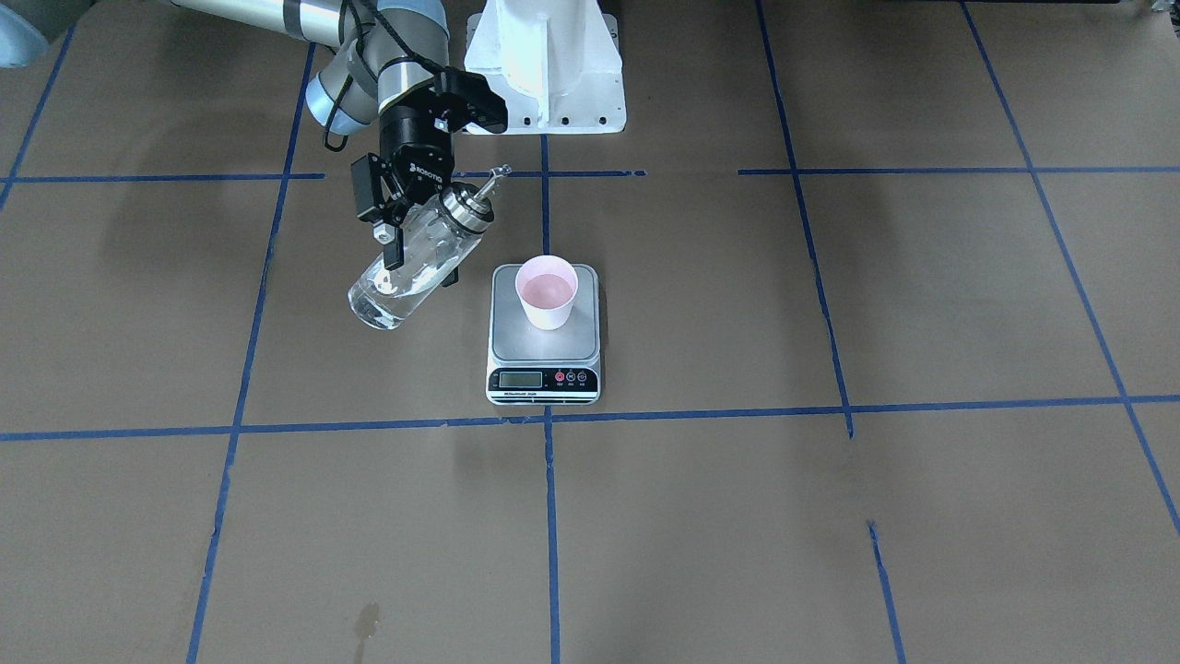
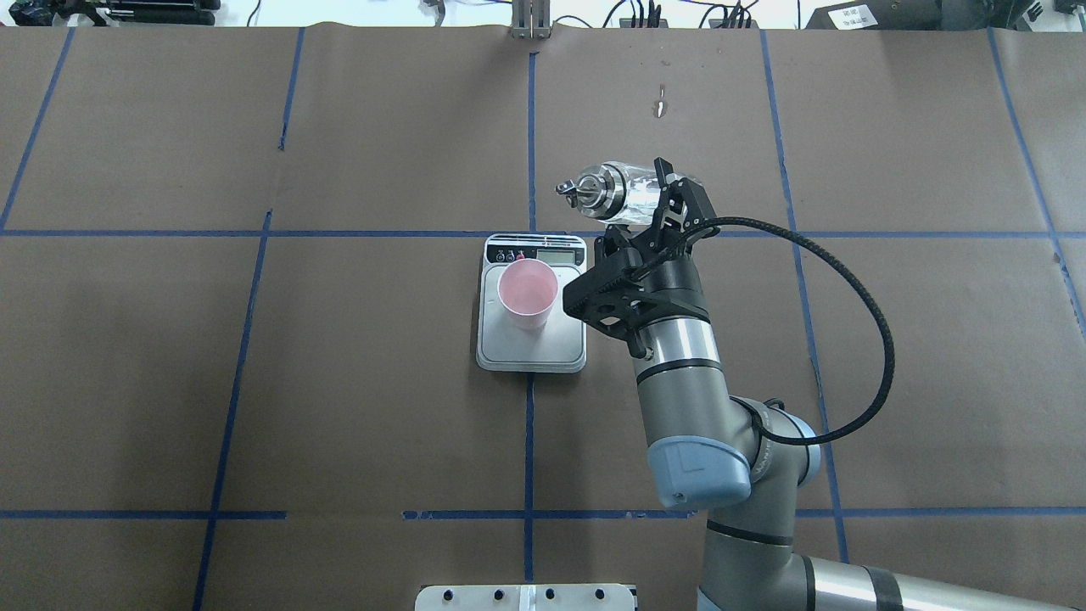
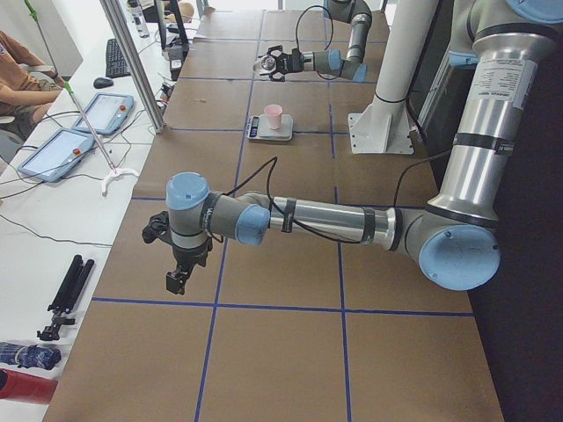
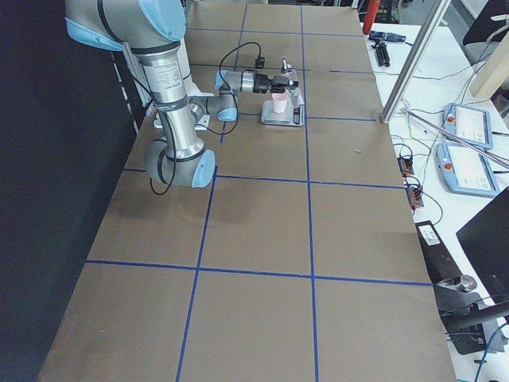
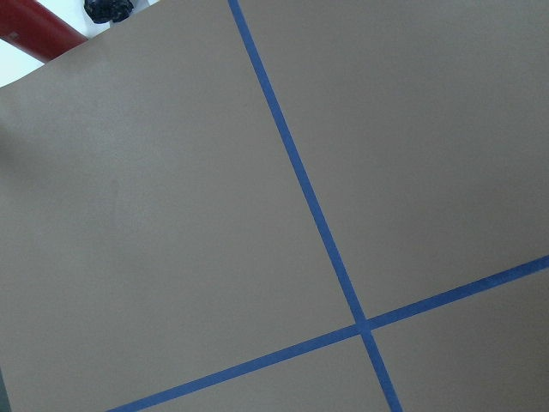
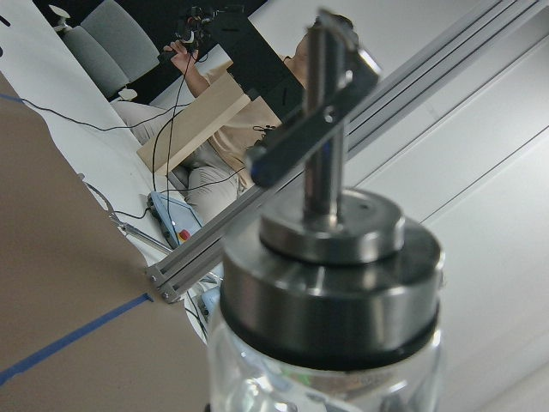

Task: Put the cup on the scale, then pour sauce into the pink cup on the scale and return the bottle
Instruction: 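Tilt the bottle upright with the right gripper above the cup, then carry the upright bottle with the right gripper away from the scale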

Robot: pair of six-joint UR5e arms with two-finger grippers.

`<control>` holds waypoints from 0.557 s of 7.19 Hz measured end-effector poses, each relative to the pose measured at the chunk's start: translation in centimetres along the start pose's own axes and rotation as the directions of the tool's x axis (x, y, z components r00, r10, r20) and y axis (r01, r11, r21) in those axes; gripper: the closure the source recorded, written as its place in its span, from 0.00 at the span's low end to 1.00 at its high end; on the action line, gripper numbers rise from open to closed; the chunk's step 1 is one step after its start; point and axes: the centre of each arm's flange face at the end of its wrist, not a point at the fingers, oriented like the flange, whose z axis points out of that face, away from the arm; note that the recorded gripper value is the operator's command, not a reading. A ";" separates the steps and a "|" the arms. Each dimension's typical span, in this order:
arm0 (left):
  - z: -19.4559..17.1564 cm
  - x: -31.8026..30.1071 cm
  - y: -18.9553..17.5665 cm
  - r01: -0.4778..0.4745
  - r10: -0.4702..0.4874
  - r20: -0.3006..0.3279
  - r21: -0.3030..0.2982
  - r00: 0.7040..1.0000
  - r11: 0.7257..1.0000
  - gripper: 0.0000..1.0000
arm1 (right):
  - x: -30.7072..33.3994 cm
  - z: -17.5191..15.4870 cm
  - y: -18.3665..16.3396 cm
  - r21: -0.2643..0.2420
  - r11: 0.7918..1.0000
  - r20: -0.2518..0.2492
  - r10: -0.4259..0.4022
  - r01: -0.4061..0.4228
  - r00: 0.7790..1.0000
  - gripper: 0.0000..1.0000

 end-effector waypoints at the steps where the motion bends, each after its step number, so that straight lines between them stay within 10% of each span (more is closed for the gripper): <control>1: -0.2 0.1 -0.1 -0.001 0.001 0.001 0.003 1.000 1.000 0.00 | 1.3 0.3 1.4 -0.009 1.000 0.044 0.017 -0.016 0.999 1.00; 4: -0.7 0.3 -0.2 -0.007 0.006 0.004 0.011 1.000 1.000 0.00 | 6.1 0.7 6.8 -0.081 0.988 0.177 0.142 -0.129 0.974 1.00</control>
